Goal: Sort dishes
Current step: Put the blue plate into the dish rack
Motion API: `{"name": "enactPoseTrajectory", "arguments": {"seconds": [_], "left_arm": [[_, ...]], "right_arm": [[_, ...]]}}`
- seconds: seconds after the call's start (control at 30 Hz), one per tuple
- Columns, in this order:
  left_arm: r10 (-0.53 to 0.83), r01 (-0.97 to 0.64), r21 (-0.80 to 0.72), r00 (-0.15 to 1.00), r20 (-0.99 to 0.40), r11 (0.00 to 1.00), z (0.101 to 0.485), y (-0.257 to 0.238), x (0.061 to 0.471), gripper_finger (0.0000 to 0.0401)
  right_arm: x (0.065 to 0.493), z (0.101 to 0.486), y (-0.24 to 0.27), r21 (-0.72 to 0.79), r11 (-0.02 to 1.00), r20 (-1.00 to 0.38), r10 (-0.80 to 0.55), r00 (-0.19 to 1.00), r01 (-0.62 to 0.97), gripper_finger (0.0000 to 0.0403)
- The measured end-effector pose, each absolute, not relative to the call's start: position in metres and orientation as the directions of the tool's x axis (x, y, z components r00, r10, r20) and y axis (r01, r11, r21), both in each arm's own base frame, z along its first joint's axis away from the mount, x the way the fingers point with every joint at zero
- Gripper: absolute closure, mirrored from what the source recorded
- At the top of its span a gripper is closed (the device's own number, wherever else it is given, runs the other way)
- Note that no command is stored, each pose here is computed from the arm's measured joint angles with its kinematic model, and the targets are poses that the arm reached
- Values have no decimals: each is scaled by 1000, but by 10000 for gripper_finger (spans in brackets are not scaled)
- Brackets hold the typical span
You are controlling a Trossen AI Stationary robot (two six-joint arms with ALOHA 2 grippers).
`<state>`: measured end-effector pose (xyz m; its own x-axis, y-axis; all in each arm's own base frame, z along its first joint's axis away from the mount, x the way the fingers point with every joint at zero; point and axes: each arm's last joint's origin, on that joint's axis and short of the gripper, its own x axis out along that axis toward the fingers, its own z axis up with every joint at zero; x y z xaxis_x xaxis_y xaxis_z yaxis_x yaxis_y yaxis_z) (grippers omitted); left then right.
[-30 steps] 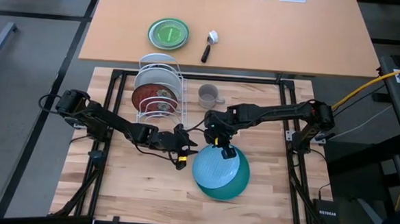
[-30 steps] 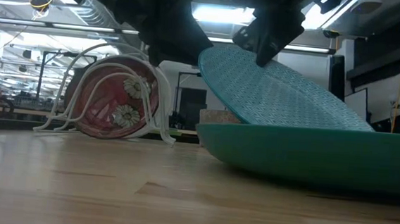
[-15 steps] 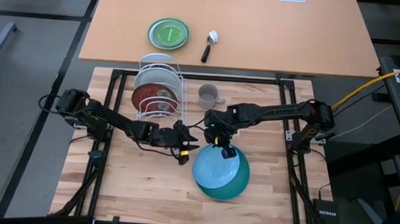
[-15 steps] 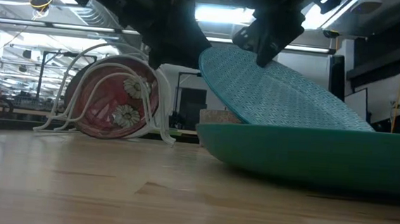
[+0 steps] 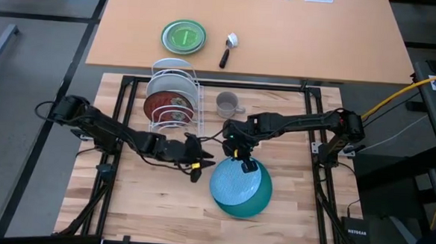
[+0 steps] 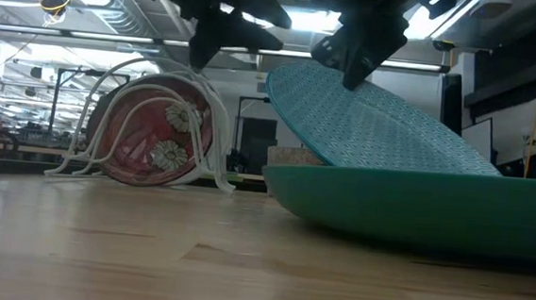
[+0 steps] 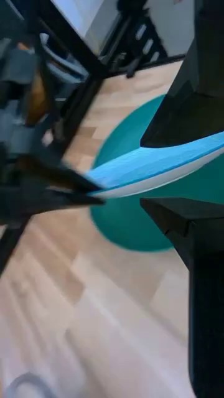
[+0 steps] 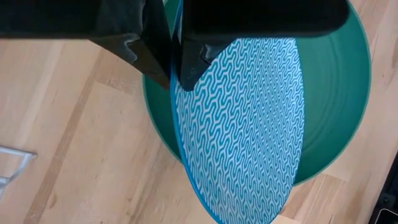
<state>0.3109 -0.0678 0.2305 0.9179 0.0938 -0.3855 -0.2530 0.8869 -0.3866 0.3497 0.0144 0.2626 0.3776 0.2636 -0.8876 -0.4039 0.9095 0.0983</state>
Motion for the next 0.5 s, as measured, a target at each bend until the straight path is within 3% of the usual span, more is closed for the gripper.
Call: {"name": "enactPoseTrajectory", "arguments": {"seconds": [0.5], "left_arm": [[71, -311, -466, 884, -463, 828, 201, -82, 320, 272]], "right_arm": [[350, 262, 14, 95, 911, -889, 259, 378, -401, 381]]}}
